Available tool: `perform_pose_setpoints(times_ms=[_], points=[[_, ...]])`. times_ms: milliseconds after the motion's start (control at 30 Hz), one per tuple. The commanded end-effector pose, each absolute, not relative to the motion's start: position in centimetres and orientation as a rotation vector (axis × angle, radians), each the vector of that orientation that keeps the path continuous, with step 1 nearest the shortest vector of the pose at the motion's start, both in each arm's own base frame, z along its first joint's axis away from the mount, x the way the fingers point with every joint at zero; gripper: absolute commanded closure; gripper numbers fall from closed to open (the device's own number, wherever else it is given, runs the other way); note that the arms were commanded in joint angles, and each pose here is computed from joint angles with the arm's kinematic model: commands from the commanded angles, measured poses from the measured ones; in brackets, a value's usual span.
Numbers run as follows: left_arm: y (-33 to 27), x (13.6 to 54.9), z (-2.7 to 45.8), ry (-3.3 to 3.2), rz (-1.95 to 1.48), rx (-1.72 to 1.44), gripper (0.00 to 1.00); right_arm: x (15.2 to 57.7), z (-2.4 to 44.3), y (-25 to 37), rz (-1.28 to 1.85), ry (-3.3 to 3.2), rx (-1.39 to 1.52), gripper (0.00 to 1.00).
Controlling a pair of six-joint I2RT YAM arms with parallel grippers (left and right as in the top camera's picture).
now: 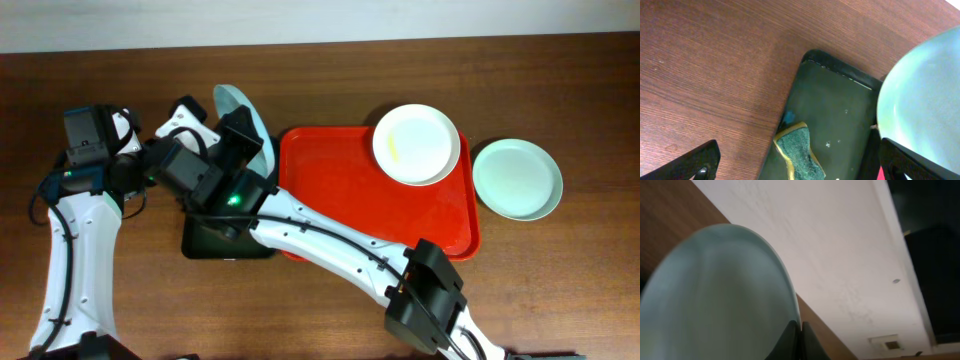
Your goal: Clean dirty plates on tray and stack at the side
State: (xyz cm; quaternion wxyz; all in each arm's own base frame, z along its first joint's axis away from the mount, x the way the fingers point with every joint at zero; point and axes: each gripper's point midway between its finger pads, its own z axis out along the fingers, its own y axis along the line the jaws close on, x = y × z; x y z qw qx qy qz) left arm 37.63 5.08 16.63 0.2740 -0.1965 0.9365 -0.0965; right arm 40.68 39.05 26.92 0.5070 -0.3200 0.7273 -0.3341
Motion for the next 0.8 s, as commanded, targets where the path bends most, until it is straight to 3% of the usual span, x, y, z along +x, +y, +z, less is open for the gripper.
perform_pose_setpoints(times_ms=[0,767], points=[[5.2,37.8,17.2,2.500,-0.261,-0.533,0.01,39.9,31.0,38.2,-0.822,1.712,-0.721,0.96],[5.2,37.8,17.2,2.500,-0.261,-0.533,0.01,41.9,30.2,35.8,-0.756,1.787,-0.576,0.96]])
